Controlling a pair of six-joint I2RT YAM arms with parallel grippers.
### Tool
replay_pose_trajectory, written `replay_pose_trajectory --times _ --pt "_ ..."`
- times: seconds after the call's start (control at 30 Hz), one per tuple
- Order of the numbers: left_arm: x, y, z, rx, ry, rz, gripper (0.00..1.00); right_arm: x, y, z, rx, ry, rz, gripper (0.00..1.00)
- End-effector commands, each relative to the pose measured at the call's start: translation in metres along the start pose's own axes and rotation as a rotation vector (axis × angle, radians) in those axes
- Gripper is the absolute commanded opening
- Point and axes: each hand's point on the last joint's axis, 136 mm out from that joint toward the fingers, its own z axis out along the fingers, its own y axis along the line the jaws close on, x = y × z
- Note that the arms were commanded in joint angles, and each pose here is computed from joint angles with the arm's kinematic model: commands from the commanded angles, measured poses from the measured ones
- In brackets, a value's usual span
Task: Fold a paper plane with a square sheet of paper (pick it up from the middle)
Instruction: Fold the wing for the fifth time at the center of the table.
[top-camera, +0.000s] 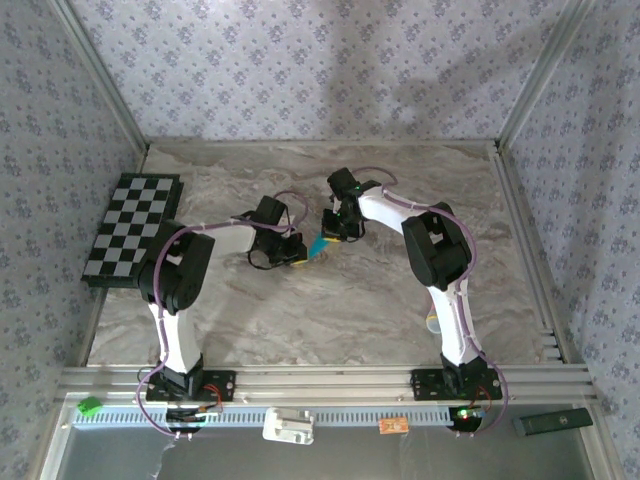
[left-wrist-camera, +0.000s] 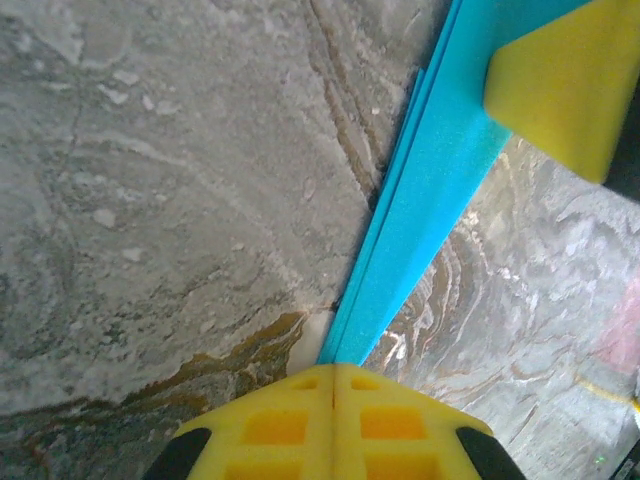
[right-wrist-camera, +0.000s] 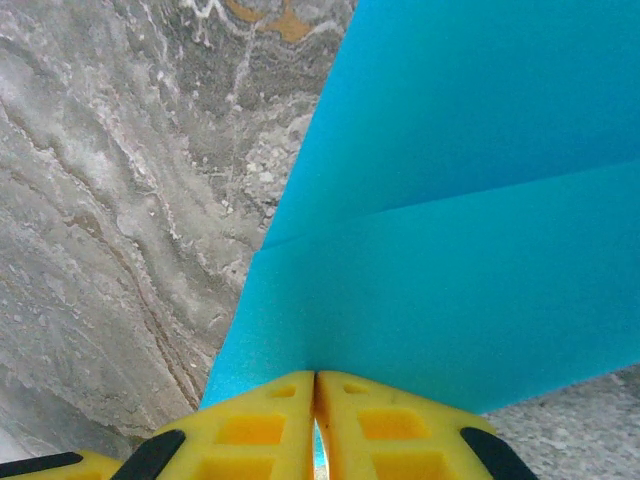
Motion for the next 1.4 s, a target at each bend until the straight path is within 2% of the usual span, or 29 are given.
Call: replay_pose_trajectory --times 0.0,0.17,0.3,0.57,0.8,1.0,1.37 --pt "0.035 0.031 -0.014 -0.138 0.118 -0.041 0.00 0.040 -0.075 0.029 0.265 0.144 0.082 0.13" --pt "0.006 -0.009 -0.035 -0.037 0.015 -0.010 0.00 0.041 -0.076 0.029 0.268 0.148 0.084 0.13" --pt "-0.012 -0.032 -0.036 0.016 -0.041 -0.007 0.01 0.042 -0.076 0.030 0.271 0.152 0.085 0.13" --pt "-0.018 -0.055 0.000 0.067 0.016 0.010 0.00 0.042 -0.075 0.031 0.267 0.157 0.085 0.13" --pt "-0.010 -0.029 0.017 -0.021 0.055 -0.018 0.00 0.041 -0.074 0.031 0.263 0.158 0.084 0.13" --pt "0.011 0.000 0.027 -0.075 0.088 -0.071 0.00 0.042 -0.075 0.031 0.267 0.162 0.085 0.13" --pt "0.031 0.015 0.007 0.059 0.066 -0.183 0.00 0.042 -0.075 0.031 0.272 0.166 0.079 0.13"
